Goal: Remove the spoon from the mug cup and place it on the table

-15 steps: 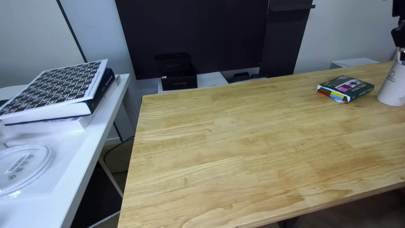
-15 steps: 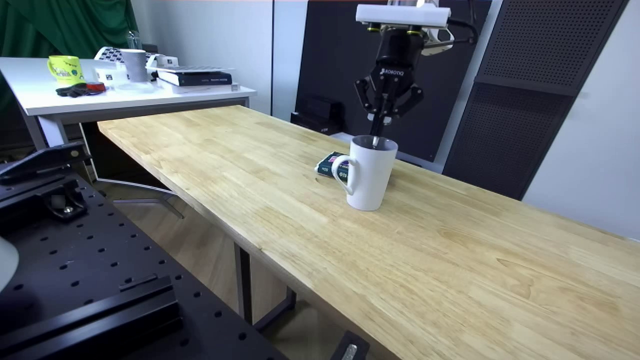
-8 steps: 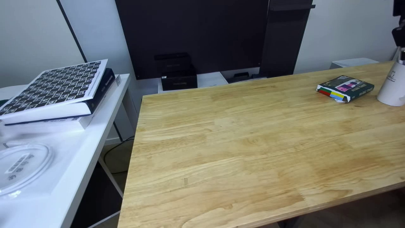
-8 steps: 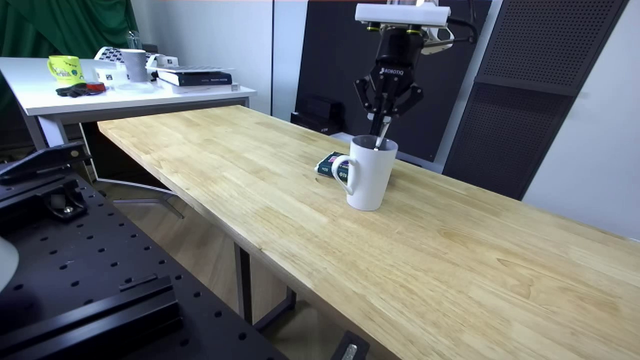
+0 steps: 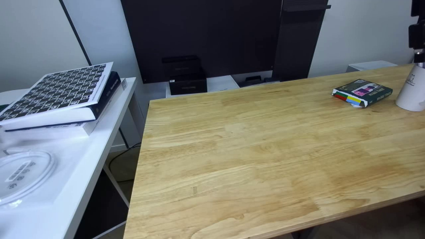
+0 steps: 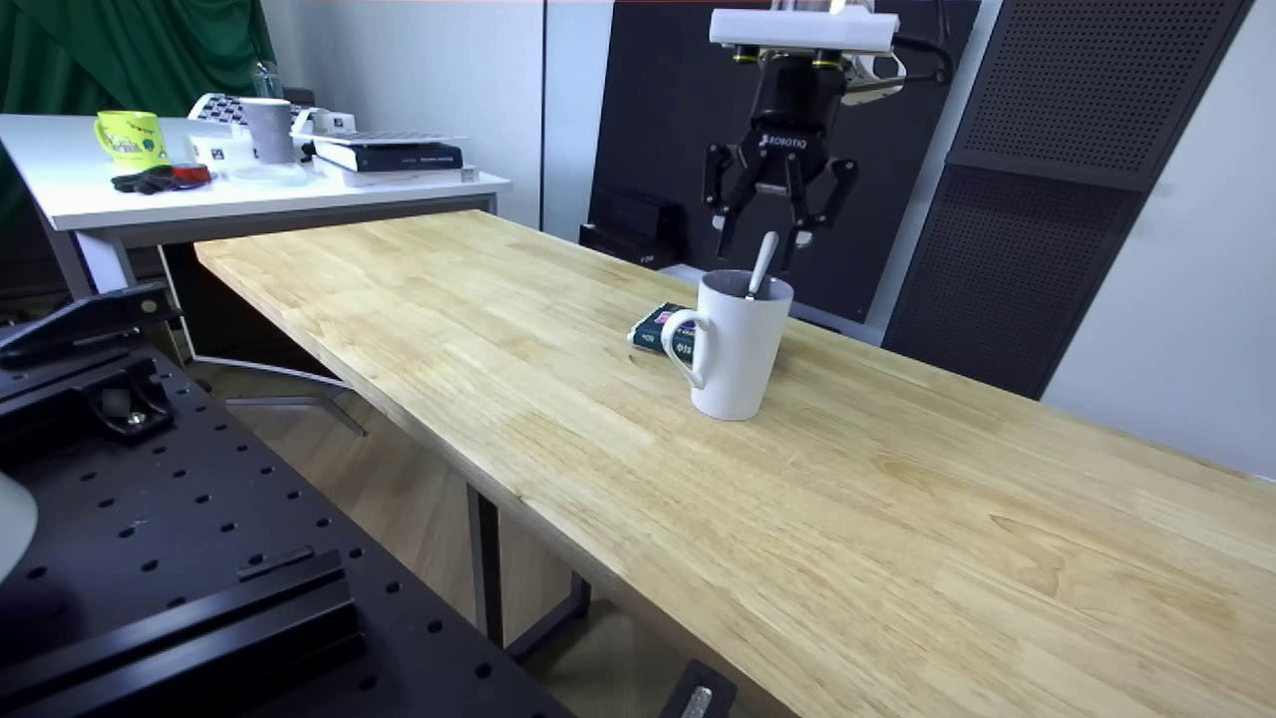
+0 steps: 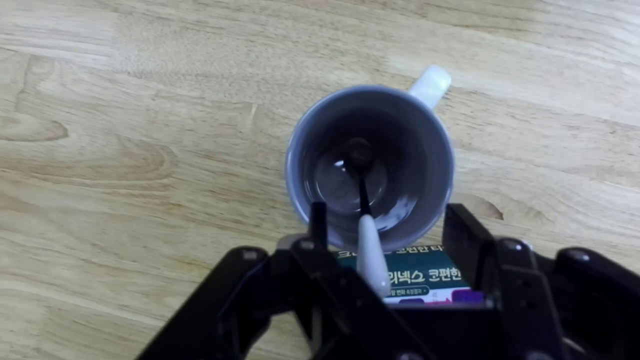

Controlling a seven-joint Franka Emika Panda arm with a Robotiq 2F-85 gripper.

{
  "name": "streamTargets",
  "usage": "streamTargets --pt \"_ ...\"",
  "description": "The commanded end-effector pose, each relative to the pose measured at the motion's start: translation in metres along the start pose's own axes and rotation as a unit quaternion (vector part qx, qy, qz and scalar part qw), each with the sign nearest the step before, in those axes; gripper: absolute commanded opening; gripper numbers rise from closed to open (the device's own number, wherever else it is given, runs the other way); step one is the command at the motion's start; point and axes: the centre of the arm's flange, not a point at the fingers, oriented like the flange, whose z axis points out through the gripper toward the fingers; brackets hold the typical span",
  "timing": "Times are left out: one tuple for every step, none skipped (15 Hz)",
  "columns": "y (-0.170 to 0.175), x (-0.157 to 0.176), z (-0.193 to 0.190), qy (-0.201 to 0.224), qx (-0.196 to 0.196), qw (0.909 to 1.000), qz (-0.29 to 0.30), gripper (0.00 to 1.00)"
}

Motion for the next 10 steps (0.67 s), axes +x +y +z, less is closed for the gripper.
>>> streamTargets --pt "-0.0001 -0.0056 -0.0107 0.025 -0.016 0.9996 0.001 0.93" --pt "0.0002 -0.0048 -0.0114 0.03 -0.018 0.9994 0.0 0.99" --pt "0.0003 -0.0041 -0.0121 0.034 -0.02 0.9992 -0.001 1.0" --pt "0.0003 -0.0037 -0.0126 0.037 -0.021 0.9991 -0.001 0.63" --pt "-0.0001 -0.0031 -0.013 0.039 -0.023 0.999 0.0 0.67" --pt "-0.0005 -0.0025 -0.0131 0.039 -0.024 0.9989 0.001 0.67" --pt "-0.0007 -0.002 -0.0132 0.04 -0.025 0.9989 0.001 0.6" --pt "-0.001 -0.0015 -0.013 0.04 -0.026 0.9989 0.001 0.53" --pt "-0.0015 -0.0014 -0.0128 0.04 -0.026 0.9989 0.001 0.45" --pt "-0.0019 -0.0013 -0.013 0.039 -0.027 0.9989 0.001 0.37"
